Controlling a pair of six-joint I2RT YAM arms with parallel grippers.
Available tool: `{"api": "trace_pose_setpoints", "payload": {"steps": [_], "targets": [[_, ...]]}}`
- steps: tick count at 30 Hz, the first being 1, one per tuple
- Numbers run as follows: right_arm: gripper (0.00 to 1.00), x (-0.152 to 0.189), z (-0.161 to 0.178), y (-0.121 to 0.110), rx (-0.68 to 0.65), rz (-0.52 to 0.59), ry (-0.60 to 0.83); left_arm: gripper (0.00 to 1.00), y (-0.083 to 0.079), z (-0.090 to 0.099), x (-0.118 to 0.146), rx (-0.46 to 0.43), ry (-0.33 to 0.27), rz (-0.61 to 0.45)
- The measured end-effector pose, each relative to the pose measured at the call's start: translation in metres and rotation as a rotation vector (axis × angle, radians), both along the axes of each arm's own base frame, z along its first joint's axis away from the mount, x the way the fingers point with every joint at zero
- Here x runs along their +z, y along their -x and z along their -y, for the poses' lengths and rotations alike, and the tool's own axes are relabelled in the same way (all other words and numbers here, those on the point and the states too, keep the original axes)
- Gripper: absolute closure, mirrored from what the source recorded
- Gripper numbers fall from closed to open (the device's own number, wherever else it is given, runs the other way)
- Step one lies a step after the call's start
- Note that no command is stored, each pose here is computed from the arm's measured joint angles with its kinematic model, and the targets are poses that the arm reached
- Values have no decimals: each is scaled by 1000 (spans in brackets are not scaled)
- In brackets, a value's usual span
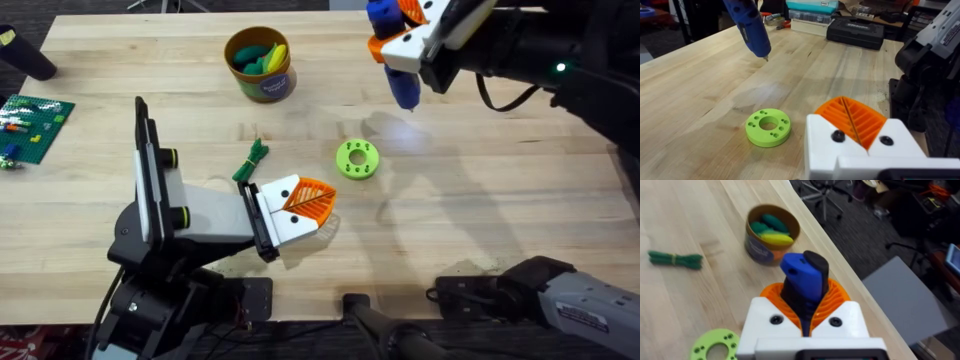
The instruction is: Pick up the gripper from the table and insert it into the empty holder that is missing its gripper. Then pick up a screw, insert it into the mounting hole, and use the screwdriver to tighten it. Finally, clean up the table by picking up the vegetable and placing it into the bucket.
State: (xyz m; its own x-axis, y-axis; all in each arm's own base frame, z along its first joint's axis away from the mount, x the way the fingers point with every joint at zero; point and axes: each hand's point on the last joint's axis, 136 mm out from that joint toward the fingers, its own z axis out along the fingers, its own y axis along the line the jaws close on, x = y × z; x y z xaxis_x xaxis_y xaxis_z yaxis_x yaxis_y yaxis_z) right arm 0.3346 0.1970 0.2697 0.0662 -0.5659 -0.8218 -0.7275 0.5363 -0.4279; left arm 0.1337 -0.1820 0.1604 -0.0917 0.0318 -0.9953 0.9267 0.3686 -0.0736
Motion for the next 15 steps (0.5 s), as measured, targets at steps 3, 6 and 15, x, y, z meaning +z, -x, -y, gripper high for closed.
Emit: {"api": "trace_pose_setpoints", "payload": {"steps": [3, 6, 15], "targets": [[947, -11, 3, -1, -11, -27, 27, 983, 0, 0, 1, -1, 2, 6], [945, 5, -6, -6, 26, 40, -23, 983, 0, 0, 1, 0, 3, 6], [945, 107, -31, 6, 152, 320, -304, 983, 0, 0, 1, 0, 3, 4]]}}
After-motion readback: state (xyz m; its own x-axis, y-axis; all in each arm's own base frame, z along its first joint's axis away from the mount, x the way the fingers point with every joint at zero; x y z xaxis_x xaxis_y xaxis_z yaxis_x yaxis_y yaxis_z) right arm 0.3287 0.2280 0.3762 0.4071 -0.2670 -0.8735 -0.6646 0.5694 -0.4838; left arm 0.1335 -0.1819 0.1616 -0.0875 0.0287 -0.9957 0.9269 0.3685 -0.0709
